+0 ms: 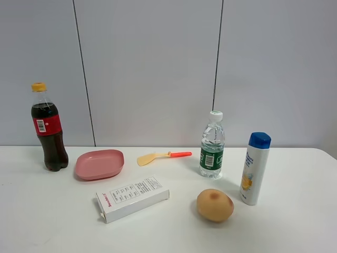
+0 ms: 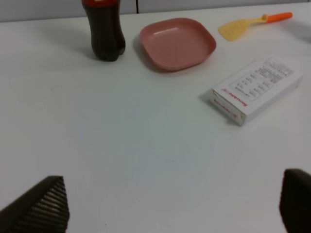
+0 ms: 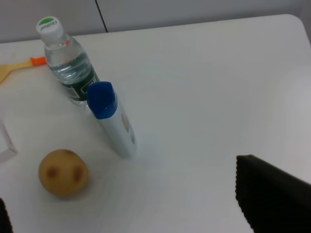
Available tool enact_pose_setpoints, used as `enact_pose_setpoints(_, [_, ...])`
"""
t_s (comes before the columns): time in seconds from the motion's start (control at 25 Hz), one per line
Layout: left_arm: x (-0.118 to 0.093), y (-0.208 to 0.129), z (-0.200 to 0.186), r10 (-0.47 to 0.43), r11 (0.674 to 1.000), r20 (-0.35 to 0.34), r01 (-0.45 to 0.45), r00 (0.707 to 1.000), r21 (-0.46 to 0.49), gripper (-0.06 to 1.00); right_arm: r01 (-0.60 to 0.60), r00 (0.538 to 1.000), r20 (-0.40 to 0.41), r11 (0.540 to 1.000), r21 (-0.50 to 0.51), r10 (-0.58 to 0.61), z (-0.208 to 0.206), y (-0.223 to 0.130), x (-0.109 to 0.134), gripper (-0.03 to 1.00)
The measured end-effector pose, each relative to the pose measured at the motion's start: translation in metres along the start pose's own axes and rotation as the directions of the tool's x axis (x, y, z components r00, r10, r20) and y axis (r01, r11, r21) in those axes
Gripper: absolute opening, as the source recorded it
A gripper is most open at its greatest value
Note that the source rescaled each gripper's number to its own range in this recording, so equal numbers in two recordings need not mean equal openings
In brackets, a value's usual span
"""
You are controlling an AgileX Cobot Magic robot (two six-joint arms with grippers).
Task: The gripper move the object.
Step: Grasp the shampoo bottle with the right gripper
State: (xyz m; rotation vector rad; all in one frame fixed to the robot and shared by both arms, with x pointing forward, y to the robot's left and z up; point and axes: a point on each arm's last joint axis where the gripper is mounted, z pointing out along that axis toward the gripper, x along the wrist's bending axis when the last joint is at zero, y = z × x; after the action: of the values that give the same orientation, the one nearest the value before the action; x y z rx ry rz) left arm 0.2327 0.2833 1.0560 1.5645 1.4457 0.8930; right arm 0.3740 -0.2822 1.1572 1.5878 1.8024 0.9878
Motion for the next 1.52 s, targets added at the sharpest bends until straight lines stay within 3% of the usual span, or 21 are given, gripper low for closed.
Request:
enact_pose_setpoints(0.28, [0.0, 0.0, 0.0, 0.0, 1.0, 0.0, 0.0, 1.0, 0.0, 1.0, 0.032, 0.999, 0.036, 0.986, 0.165, -0.038, 0.079, 0.024, -0.017, 0.99])
enact_pose_setpoints(0.44, [0.0, 0.0, 0.0, 0.0, 1.0, 0.0, 0.0, 1.0, 0.0, 1.0, 0.088, 0.996, -0.029, 0.968, 0.234, -0.084, 0.116, 0.022, -0.002, 1.0])
enact_pose_setpoints(0.6, [0.0, 0.0, 0.0, 0.0, 1.0, 0.0, 0.0, 1.0, 0.0, 1.0, 0.127, 0.991, -0.076, 0.957, 0.261, -0.111, 0.145, 0.018, 0.012, 1.0])
enact_pose_setpoints(0.84, [0.0, 0.0, 0.0, 0.0, 1.0, 0.0, 0.0, 1.0, 0.0, 1.0, 0.131, 0.991, -0.024, 0.961, 0.245, -0.129, 0.18, 0.016, 0.013, 1.0])
enact_pose_setpoints(1.12, [0.0, 0.0, 0.0, 0.0, 1.0, 0.0, 0.0, 1.0, 0.0, 1.0, 0.165, 0.986, -0.05, 0.948, 0.273, -0.157, 0.215, 0.005, 0.026, 1.0])
enact_pose_setpoints(1.52, [0.0, 0.0, 0.0, 0.0, 1.0, 0.0, 0.0, 1.0, 0.0, 1.0, 0.142, 0.99, -0.027, 0.937, 0.319, -0.141, 0.265, -0.017, 0.024, 1.0])
